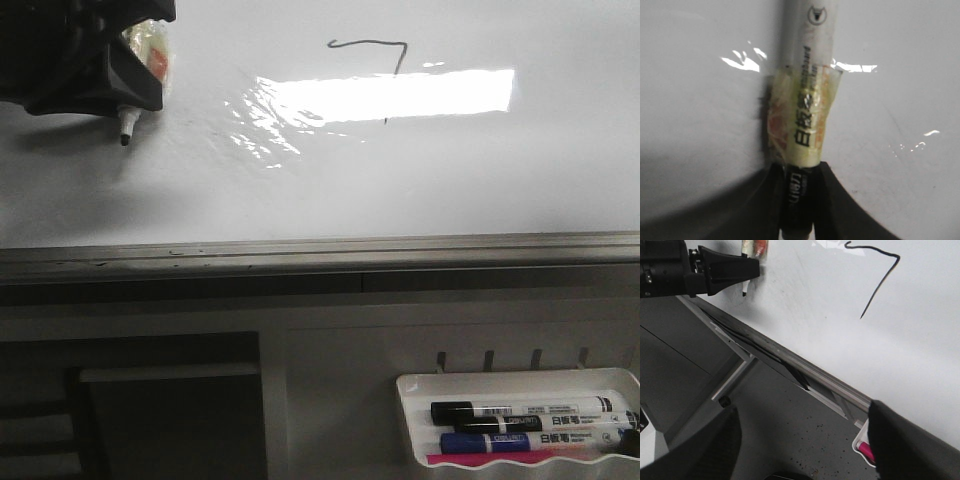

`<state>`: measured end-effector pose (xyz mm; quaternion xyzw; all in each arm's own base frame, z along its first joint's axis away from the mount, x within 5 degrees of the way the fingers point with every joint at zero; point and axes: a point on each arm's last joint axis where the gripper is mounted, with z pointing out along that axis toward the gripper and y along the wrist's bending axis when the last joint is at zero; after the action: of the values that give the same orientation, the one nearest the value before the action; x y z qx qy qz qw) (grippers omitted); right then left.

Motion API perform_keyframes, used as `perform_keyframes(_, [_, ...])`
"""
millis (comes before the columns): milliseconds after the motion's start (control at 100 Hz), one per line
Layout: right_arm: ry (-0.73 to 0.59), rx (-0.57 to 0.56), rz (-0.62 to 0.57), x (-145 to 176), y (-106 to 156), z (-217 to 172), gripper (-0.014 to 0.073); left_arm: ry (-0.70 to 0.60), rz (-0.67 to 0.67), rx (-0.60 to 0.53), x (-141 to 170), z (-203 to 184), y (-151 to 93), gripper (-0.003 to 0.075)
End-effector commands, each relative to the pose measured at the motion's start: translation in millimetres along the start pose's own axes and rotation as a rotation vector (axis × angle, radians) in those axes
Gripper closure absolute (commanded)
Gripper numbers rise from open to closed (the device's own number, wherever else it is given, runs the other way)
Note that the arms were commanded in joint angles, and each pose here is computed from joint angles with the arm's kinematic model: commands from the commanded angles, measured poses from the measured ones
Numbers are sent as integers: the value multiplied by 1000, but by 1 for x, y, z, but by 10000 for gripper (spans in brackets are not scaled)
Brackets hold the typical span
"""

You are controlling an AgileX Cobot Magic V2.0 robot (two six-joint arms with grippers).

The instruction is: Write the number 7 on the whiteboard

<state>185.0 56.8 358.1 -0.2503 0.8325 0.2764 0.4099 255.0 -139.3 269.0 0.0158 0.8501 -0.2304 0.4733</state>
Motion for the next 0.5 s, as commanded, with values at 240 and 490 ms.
perform_keyframes(240, [-84, 8, -10, -11, 4, -8, 125, -86, -9, -1, -17, -7, -4, 301])
perform_keyframes(490, [-85, 9, -12, -11, 5, -9, 127, -140, 135, 54, -29, -32, -12, 171])
